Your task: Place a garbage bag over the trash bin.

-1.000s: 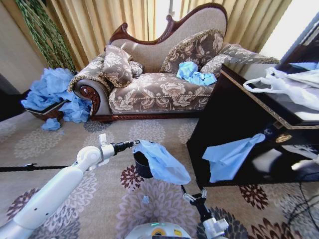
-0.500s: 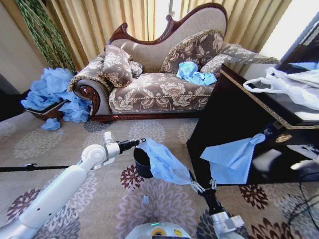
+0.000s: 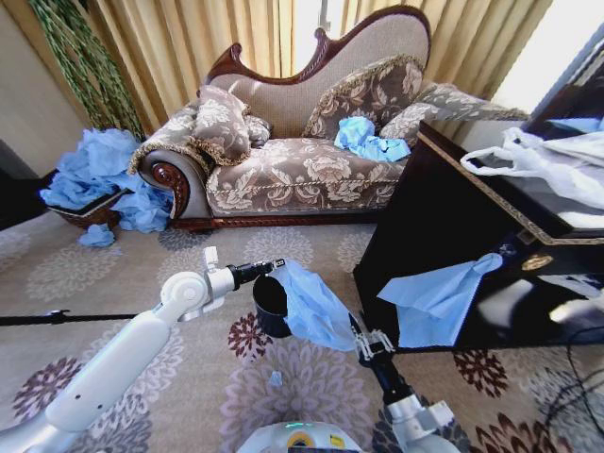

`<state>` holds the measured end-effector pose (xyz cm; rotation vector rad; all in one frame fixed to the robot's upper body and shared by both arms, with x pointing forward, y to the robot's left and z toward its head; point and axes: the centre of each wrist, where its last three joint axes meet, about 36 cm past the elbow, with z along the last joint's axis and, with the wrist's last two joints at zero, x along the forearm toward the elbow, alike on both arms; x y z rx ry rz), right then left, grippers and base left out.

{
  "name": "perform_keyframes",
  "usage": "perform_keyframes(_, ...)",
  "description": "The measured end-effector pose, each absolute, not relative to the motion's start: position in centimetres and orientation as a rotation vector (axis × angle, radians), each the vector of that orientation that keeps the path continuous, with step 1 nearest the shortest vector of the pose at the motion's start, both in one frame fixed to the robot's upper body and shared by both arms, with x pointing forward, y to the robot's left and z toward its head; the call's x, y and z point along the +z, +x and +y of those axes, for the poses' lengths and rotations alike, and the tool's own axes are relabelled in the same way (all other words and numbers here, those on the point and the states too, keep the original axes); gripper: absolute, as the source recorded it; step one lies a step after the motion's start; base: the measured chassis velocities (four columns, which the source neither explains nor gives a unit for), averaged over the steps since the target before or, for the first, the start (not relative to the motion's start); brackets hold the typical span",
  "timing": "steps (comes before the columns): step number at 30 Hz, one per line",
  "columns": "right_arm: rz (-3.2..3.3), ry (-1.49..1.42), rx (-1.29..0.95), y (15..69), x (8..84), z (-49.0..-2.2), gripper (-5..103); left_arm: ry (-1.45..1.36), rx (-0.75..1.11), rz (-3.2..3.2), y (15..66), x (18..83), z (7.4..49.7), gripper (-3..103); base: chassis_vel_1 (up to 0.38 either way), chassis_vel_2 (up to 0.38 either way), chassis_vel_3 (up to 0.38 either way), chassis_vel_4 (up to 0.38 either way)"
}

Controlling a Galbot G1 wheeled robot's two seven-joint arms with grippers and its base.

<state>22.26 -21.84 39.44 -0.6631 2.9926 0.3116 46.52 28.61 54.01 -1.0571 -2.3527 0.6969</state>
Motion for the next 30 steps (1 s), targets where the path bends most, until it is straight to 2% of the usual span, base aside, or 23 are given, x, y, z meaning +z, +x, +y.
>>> perform_keyframes(2,2.994,-0.712,0.327,22.4,39.7,-21.8,2,-1.063,0.700,-2.354,46.5,54.1,28.4,0,0.000,0.000,0.000,0.000)
perform_keyframes(4,2.998,-0.737,0.334,22.6,39.7,-21.7,-2,-1.068,0.701,-2.354,46.4,54.2,28.3,0,0.000,0.000,0.000,0.000)
perform_keyframes(16,3.089,-0.855,0.431,24.5,37.8,-22.6,-2,-1.118,0.710,-2.345,45.2,54.9,27.4,0,0.000,0.000,0.000,0.000)
perform_keyframes(30,3.089,-0.918,0.529,28.4,39.5,-21.5,0,-1.238,0.679,-2.323,42.8,56.2,25.7,0,0.000,0.000,0.000,0.000)
